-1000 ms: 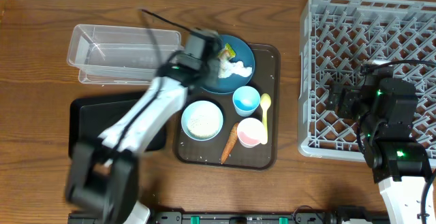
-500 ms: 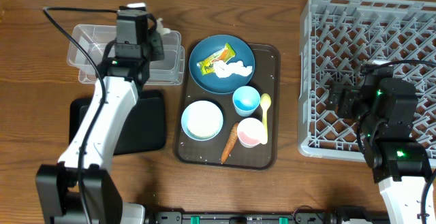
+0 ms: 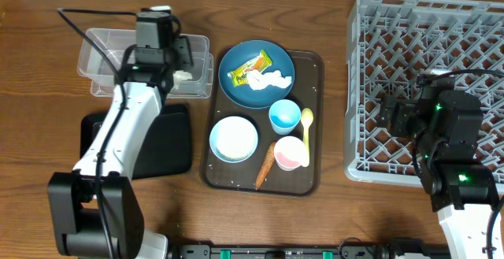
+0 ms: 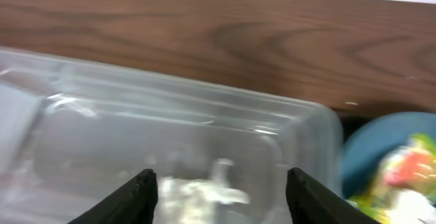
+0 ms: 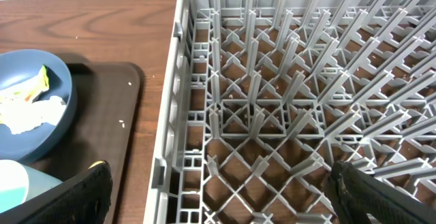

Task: Sort waste into correct bins and load items into the dishwasher rack
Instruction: 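Carry the tissue left and drop it into the clear bin, then return the left gripper to the plate and grasp remaining tissue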

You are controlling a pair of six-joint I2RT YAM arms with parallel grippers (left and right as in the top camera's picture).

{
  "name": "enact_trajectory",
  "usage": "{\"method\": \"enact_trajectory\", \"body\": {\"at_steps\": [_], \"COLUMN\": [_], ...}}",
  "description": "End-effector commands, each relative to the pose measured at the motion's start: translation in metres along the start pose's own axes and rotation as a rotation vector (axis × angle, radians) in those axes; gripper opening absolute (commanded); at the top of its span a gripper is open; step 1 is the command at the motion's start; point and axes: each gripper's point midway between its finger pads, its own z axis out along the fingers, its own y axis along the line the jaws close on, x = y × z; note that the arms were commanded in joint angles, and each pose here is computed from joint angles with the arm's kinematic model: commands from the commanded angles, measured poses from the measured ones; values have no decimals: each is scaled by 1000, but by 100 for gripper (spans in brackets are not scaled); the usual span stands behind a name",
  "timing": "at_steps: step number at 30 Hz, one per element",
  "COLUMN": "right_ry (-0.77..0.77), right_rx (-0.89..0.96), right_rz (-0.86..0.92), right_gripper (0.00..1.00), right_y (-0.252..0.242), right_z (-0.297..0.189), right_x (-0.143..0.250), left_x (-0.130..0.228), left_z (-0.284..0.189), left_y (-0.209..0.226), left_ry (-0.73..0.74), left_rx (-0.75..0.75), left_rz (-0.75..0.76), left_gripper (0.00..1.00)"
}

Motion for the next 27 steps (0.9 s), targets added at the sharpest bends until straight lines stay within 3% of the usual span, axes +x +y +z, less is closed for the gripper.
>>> {"method": "enact_trajectory", "body": {"at_steps": [1,12,22,27], "right_ry": [-17,-15,-13,-12], "right_rx": [-9,-9,-9,-9], "right_rz": [10,10,9,9], "right_gripper": [99,99,99,99], "right_y": [3,3,3,3], "right_z": [-3,-3,-3,-3], "right_x": [-8,-7,-7,-7], "left_x": [4,54,108,125], "left_z": [-11,3,56,72], "left_y": [-60,-158,-175,-176], "left_ry": [6,83,186,219], "left_rx": [187,347,343,344], "left_rz": [56,197,236,232], "left_gripper": [63,64,76,76]}}
